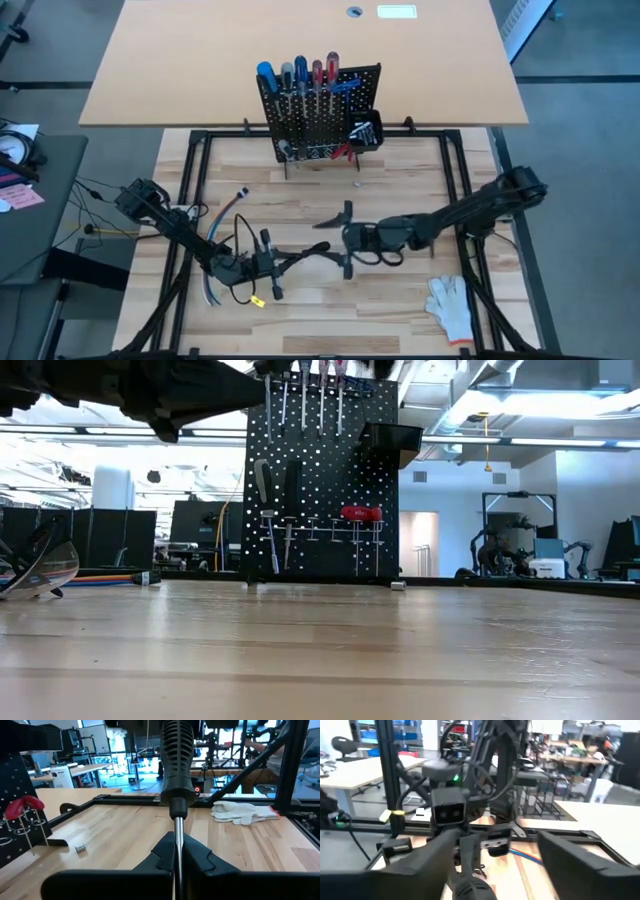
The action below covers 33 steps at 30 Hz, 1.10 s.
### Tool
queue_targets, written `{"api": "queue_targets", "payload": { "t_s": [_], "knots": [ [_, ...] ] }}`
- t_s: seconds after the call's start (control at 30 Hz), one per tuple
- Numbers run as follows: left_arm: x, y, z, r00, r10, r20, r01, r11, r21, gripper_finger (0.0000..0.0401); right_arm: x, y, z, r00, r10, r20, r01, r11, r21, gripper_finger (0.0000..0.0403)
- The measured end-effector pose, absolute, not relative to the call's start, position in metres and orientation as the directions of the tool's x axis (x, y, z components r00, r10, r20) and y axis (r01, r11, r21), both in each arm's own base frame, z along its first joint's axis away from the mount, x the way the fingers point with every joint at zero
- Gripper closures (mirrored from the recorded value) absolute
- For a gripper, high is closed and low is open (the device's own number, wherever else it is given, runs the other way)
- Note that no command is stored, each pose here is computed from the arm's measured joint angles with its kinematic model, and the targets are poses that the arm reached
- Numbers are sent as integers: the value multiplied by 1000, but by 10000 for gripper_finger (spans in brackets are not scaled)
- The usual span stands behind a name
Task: Hang tools onto peg board
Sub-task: Hang the black screwdriver on the pegboard
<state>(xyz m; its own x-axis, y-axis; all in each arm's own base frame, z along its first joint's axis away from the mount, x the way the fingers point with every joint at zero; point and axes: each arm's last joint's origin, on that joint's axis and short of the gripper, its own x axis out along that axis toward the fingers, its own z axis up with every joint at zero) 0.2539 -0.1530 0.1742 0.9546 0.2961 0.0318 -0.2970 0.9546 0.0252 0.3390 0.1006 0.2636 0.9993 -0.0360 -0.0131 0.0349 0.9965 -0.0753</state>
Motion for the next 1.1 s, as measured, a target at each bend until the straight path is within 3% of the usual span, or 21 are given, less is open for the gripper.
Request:
{"api": "queue_targets", "payload": {
  "t_s": [0.1,0.23,0.4,0.57,0.9,1.1],
  "knots": [
    [254,-153,177,954,297,49,-298,954,19,396,326,94,279,995,-92,-46,90,995,-50,60],
    [252,-155,181,953,293,79,-295,955,26,398,314,93,278,989,-125,-78,123,992,-26,27],
    [249,-158,186,953,280,117,-285,958,33,398,315,97,259,989,-110,-98,114,993,35,34],
    [249,-158,188,950,283,132,-289,957,25,399,326,103,239,995,-55,-84,55,998,-10,50],
    [248,-159,187,950,286,123,-294,954,56,399,291,104,293,996,-64,66,68,996,-59,60],
    [242,-164,192,943,299,148,-311,948,71,399,266,110,271,985,-163,49,165,985,-54,60]
  ]
}}
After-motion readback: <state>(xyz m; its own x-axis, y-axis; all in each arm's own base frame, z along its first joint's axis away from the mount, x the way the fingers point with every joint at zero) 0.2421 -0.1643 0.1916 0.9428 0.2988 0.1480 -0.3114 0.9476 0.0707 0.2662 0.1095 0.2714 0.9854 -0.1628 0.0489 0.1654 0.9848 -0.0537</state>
